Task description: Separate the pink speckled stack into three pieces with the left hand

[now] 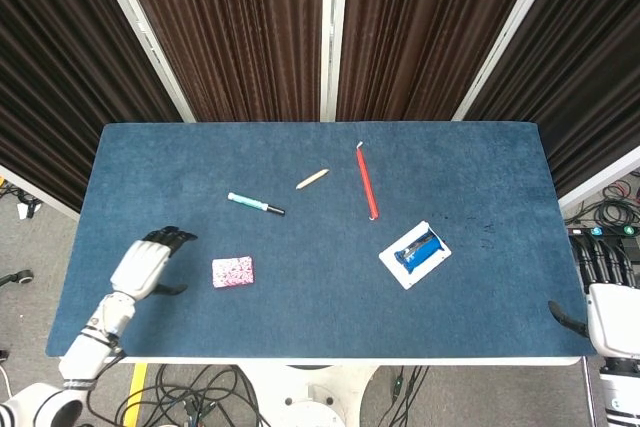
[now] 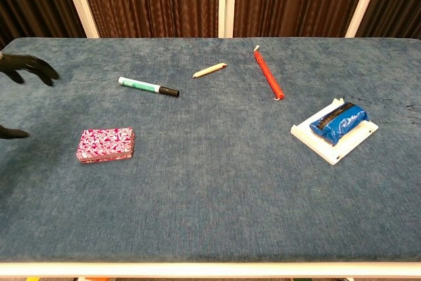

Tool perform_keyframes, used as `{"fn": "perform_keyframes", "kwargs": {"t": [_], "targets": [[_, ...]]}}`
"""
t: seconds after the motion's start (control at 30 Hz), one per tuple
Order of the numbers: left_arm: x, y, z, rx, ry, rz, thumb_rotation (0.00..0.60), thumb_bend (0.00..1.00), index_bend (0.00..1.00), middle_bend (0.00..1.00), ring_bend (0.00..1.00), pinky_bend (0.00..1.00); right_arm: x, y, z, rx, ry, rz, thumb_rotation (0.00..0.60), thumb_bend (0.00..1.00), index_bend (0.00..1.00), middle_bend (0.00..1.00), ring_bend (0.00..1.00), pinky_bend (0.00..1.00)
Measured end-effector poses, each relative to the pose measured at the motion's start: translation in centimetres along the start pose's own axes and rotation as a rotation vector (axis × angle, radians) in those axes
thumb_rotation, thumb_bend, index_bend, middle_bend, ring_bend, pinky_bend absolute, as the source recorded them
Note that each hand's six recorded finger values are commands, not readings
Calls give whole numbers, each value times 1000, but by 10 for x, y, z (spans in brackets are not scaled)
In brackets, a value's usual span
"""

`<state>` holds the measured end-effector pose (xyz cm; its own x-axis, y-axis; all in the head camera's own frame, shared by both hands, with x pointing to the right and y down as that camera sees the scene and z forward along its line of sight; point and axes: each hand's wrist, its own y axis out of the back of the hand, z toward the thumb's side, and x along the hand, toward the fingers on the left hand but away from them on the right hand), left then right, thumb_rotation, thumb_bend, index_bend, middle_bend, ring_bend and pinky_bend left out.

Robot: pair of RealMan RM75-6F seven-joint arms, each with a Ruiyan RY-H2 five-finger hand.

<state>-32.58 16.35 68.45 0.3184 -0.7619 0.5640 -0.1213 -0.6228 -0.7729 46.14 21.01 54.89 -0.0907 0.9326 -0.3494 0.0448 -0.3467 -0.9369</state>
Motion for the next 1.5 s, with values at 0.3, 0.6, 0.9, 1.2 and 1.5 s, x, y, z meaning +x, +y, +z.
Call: {"fn": "perform_keyframes", "kwargs": {"t": [0.3, 0.6, 0.9, 1.2, 1.5], "targets": [[32, -32, 16, 29, 26, -81, 600, 139, 230, 248, 154, 264, 0, 1, 1, 0, -1, -3, 600, 94, 0, 0, 0, 0], [45, -46, 40, -4, 52, -110, 600, 146, 230, 254, 154, 260, -2, -1, -2, 3, -6, 0, 600, 96, 0, 0, 0, 0], [44, -48, 62, -32, 67, -106, 600, 147, 230, 278, 154, 257, -2, 1, -2, -3, -11, -11, 600, 99, 0, 0, 0, 0], [44, -55, 70, -16, 141, -41, 600, 147, 247, 305, 154, 221, -2, -2, -5, -10, -23, -12, 600, 101, 0, 0, 0, 0], [40, -69, 71, -7, 182, -57, 600, 147, 247, 306, 154, 219, -2, -4, -9, -12, -31, -9, 600, 101, 0, 0, 0, 0]]}}
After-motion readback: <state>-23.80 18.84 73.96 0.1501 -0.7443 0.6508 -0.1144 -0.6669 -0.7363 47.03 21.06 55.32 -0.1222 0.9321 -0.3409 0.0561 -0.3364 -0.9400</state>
